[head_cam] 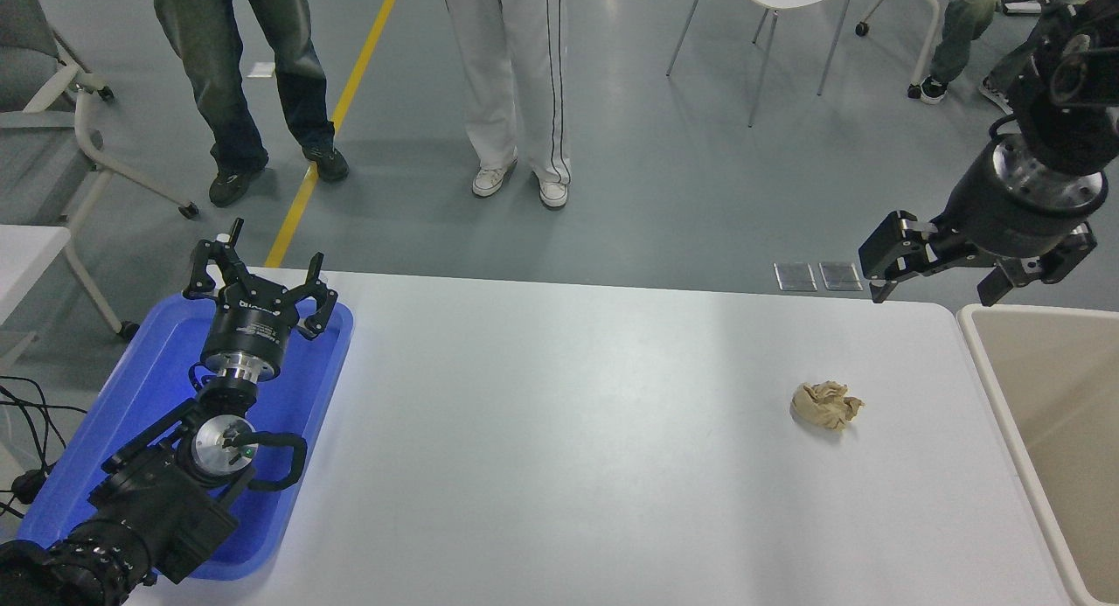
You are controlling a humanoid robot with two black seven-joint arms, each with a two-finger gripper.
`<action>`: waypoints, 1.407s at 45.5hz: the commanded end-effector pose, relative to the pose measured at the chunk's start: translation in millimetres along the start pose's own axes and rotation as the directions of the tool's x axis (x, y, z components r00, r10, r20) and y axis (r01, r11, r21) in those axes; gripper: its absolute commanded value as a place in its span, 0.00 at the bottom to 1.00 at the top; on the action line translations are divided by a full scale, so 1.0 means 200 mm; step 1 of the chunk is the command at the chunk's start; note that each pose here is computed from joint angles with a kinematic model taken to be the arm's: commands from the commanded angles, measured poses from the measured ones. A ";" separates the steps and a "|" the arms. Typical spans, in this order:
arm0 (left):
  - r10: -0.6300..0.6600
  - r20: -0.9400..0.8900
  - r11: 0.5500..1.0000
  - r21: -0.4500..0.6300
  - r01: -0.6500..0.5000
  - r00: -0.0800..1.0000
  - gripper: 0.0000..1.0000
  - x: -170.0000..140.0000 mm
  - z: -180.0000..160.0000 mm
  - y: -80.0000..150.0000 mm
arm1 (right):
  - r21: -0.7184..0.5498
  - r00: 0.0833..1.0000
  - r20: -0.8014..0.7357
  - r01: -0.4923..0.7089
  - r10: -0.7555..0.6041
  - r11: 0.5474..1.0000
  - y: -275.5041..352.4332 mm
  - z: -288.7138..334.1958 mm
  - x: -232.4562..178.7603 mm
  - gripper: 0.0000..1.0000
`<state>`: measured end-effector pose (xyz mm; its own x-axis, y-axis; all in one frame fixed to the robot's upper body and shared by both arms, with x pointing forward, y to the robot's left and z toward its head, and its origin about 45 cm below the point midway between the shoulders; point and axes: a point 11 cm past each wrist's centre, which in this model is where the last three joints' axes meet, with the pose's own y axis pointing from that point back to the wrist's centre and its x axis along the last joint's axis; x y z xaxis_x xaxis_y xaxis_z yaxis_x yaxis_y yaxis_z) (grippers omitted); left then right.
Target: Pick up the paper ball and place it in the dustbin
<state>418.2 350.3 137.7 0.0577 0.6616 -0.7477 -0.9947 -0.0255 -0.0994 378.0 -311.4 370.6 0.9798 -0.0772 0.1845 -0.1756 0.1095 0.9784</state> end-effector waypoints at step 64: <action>0.000 -0.001 1.000 -0.001 0.000 1.000 1.00 0.00 0.00 0.00 | 0.013 1.000 0.008 0.019 -0.019 1.000 -0.04 0.00 -0.02 1.00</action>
<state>418.2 350.4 137.8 0.0577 0.6612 -0.7480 -0.9947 -0.0261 -0.0998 377.4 -312.0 368.9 0.9804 -0.0799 0.1802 -0.1713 0.1074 0.9794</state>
